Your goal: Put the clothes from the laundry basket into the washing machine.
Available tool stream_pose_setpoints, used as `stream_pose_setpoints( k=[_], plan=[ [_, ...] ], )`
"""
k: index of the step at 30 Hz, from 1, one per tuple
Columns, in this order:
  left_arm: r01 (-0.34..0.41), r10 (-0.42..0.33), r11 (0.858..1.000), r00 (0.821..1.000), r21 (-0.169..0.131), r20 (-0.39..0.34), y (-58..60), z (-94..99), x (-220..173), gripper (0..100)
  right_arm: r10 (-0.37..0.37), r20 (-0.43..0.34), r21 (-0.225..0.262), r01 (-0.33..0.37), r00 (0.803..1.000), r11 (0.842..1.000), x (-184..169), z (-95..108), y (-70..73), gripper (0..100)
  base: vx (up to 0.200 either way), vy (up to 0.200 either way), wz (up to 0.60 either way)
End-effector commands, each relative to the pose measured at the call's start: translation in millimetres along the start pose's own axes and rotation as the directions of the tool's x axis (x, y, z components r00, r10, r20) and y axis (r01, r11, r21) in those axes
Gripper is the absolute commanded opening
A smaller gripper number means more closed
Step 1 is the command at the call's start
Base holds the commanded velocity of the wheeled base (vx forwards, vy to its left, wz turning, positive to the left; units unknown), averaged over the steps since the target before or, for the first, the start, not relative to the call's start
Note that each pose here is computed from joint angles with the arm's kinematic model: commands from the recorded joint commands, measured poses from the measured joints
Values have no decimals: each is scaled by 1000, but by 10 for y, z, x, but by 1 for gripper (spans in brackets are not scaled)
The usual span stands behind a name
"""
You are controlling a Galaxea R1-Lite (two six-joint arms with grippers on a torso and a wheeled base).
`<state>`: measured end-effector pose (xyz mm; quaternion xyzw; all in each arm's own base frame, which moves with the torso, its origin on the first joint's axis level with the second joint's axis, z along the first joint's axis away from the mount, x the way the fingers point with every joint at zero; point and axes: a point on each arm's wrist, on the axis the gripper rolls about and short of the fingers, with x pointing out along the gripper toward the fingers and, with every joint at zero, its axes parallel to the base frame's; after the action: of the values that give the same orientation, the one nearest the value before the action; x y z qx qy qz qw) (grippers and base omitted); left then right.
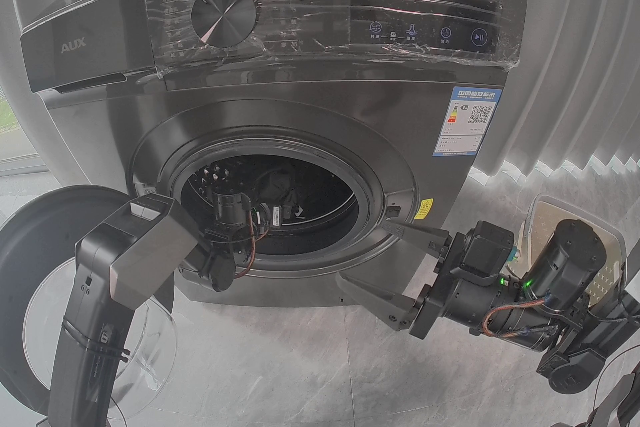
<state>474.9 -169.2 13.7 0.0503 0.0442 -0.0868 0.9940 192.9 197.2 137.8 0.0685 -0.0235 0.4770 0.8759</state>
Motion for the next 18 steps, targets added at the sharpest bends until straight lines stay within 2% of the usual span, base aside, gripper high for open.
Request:
stream_pose_setpoints(
  k=[1,5,9,14,18],
  plan=[
    [39,-39,999,999,1,8,-182,76,-73,100,2,12,-3,-2,1000,1000,-13,33,7,100,0,0,0],
    [84,-84,996,996,1,-4,-386,123,-191,100,0,13,-5,0,1000,1000,-16,38,3,100,0,0,0],
    [114,-114,993,993,7,-25,-512,108,-278,100,4,20,-6,-4,1000,1000,-22,59,16,100,0,0,0],
    [126,-125,992,991,9,-37,-549,94,-339,100,2,24,-7,-1,1000,1000,-27,69,10,100,0,0,0],
    [133,-133,991,990,3,-46,-553,178,-453,100,0,25,-7,0,1000,1000,-26,72,5,100,0,0,0]
  ],
)
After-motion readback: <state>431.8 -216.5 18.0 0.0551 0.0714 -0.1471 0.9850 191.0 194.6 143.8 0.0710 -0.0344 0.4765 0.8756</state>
